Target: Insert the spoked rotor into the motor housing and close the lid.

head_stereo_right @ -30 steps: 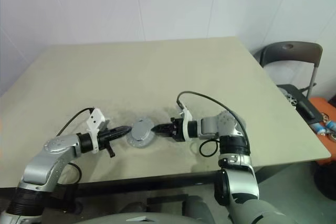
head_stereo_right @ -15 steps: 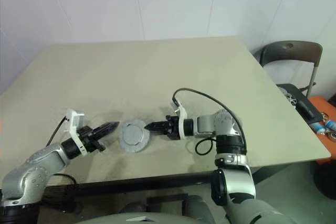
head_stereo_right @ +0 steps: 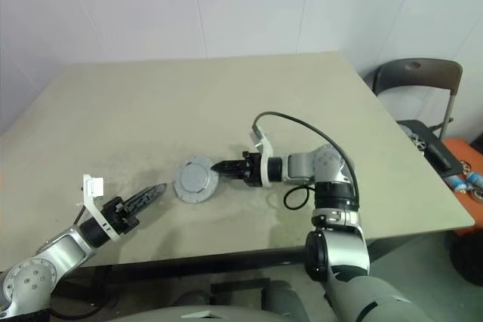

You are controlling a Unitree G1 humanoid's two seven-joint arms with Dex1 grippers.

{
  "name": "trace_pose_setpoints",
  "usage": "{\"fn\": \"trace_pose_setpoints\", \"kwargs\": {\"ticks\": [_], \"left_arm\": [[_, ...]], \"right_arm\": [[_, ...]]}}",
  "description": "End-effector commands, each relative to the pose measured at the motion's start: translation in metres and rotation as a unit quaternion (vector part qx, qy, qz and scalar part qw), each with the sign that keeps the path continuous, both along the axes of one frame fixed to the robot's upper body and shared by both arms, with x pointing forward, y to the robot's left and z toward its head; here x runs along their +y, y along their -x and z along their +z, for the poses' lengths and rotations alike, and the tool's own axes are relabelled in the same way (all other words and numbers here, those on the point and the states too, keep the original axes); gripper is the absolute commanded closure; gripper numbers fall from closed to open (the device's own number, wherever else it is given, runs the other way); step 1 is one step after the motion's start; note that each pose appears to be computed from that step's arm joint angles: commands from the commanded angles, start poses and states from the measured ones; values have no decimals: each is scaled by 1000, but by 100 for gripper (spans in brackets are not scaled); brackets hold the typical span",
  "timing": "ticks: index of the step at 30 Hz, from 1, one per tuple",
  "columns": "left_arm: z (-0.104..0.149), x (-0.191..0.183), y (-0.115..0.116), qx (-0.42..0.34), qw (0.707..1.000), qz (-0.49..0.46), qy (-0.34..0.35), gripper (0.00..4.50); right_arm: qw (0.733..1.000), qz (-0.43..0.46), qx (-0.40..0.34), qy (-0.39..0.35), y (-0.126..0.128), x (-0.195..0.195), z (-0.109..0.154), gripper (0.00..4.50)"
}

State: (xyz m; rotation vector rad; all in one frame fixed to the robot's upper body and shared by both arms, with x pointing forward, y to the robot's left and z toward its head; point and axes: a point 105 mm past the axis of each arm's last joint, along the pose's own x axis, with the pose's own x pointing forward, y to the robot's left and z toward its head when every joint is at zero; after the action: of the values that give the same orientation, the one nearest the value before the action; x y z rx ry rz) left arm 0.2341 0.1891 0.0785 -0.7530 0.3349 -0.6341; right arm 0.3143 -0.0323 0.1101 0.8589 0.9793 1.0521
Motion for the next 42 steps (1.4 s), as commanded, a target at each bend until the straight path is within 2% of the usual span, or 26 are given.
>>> {"fn": "trace_pose_setpoints", "kwargs": {"ticks": [1, 5, 6, 12, 19, 23, 26, 31, 40, 41, 42], "left_arm": [[10, -4, -1, -18, 1000, -10, 12, 138], [12, -6, -7, -24, 999, -12, 19, 11], [14, -8, -8, -29, 999, -14, 21, 0], [40, -28, -9, -70, 994, -57, 61, 0], [45, -35, -11, -75, 992, -74, 68, 0], [52, -35, -12, -80, 989, -73, 98, 0], [53, -34, -10, -73, 989, -76, 102, 55], [52, -33, -8, -69, 989, -76, 103, 194], [51, -33, -5, -65, 990, -83, 99, 214], [51, -32, -6, -65, 990, -80, 95, 215], [50, -31, -7, -63, 991, -74, 92, 220]], "right_arm": [[998, 14, -39, -50, -4, 6, 32, 323], [997, 22, -47, -58, -3, 10, 39, 323], [997, 24, -49, -61, -2, 11, 40, 323], [995, 40, -56, -71, 4, 20, 45, 323], [992, 58, -62, -89, 12, 28, 51, 323], [993, 62, -59, -85, 14, 29, 49, 323], [993, 62, -55, -84, 15, 29, 48, 323], [995, 58, -52, -67, 13, 28, 43, 324], [993, 59, -88, -42, 17, 31, 40, 324], [993, 60, -92, -36, 18, 30, 38, 252], [993, 61, -90, -36, 18, 30, 38, 229]]}}
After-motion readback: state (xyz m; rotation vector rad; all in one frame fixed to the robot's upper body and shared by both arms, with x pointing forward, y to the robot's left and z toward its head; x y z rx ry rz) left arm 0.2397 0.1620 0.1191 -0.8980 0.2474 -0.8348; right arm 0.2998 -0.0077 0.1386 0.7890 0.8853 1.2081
